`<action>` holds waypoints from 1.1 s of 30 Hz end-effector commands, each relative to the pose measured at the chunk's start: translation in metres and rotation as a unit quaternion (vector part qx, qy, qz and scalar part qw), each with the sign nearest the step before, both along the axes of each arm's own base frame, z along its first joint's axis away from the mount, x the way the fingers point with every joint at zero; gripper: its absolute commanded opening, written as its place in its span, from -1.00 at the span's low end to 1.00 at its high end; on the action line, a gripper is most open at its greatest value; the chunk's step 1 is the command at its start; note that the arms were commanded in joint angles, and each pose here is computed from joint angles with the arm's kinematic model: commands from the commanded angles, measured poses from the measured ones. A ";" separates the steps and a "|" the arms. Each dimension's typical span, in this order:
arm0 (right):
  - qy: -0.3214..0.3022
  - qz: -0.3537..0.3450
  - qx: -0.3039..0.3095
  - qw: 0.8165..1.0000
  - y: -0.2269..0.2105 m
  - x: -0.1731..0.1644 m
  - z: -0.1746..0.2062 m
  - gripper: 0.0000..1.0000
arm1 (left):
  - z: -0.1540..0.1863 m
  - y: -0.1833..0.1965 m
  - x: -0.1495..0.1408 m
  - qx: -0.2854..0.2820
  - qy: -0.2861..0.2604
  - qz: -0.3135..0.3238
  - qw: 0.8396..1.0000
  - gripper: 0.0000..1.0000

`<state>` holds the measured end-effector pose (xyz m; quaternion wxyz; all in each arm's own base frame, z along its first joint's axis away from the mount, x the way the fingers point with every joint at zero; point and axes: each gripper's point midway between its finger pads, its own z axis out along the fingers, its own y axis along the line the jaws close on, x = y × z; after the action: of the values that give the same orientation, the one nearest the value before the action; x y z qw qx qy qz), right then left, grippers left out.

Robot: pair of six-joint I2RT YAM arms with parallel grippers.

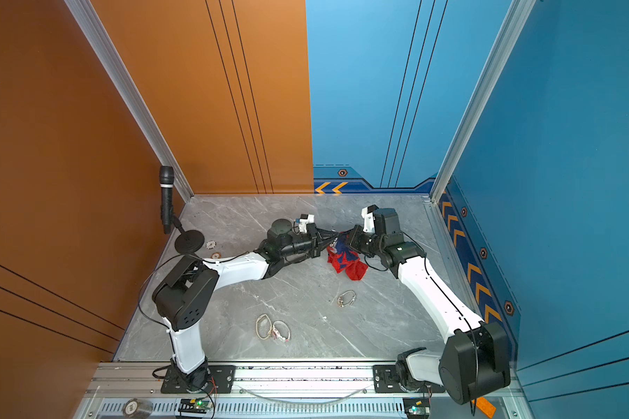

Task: Wipe the watch dial
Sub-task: Wipe the dirt from the watch dial.

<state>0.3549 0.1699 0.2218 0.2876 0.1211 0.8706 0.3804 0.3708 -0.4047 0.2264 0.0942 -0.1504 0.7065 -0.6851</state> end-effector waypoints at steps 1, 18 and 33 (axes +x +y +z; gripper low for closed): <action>0.004 -0.018 -0.027 0.999 -0.014 -0.004 -0.006 -1.00 | 0.014 0.001 -0.002 -0.011 -0.022 -0.009 1.000 -1.00; 0.035 0.011 -0.015 0.999 0.006 -0.007 -0.011 -1.00 | 0.015 -0.004 -0.002 -0.016 -0.020 -0.012 1.000 -1.00; -0.020 0.034 0.003 0.999 0.020 -0.025 0.023 -1.00 | 0.009 -0.004 0.001 -0.015 -0.017 -0.006 1.000 -1.00</action>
<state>0.3300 0.1755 0.2333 0.2815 0.1064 0.8770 0.3747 0.3716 -0.4045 0.2288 0.0964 -0.1495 0.7027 -0.6889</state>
